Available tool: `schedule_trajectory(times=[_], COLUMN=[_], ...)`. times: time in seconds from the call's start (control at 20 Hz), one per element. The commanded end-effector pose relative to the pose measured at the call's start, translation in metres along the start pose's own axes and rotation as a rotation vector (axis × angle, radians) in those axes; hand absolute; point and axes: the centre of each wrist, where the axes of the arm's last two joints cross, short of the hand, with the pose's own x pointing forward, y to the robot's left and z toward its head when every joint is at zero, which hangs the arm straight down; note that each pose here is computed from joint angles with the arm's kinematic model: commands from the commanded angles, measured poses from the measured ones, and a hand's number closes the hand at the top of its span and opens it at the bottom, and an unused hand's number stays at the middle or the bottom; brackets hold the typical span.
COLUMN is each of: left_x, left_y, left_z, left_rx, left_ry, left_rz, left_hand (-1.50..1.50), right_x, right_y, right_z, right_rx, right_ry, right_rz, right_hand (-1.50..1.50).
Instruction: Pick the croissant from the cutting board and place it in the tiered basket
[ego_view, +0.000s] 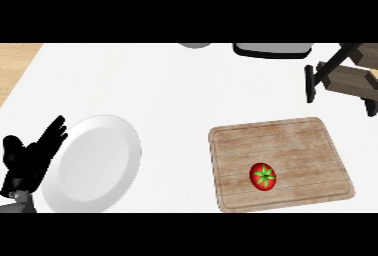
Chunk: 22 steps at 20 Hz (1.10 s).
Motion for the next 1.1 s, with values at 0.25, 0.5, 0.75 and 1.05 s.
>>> schedule_trajectory(times=[0.25,0.5,0.75,1.05], left_x=[-0.006,0.013,-0.004,-0.005], left_y=[-0.001,-0.005,-0.016,-0.021], left_z=[0.004,-0.009,-0.003,-0.005], left_rx=[-0.024,-0.013,-0.022,-0.02], left_ry=[-0.013,-0.015,-0.001,-0.001], left_rz=[-0.006,-0.009,0.005,-0.005], left_hand=[0.0,0.0,0.0,0.0], right_x=[-0.028,-0.033,-0.043,-0.05], right_y=[0.006,0.027,0.043,0.033], right_z=[0.0,0.001,0.005,0.005], right_rx=[0.132,0.387,0.478,0.366], right_ry=[-0.041,0.136,0.294,0.302], right_rz=[0.12,0.087,0.103,-0.07], right_hand=[1.5,1.5,-1.5,-1.5])
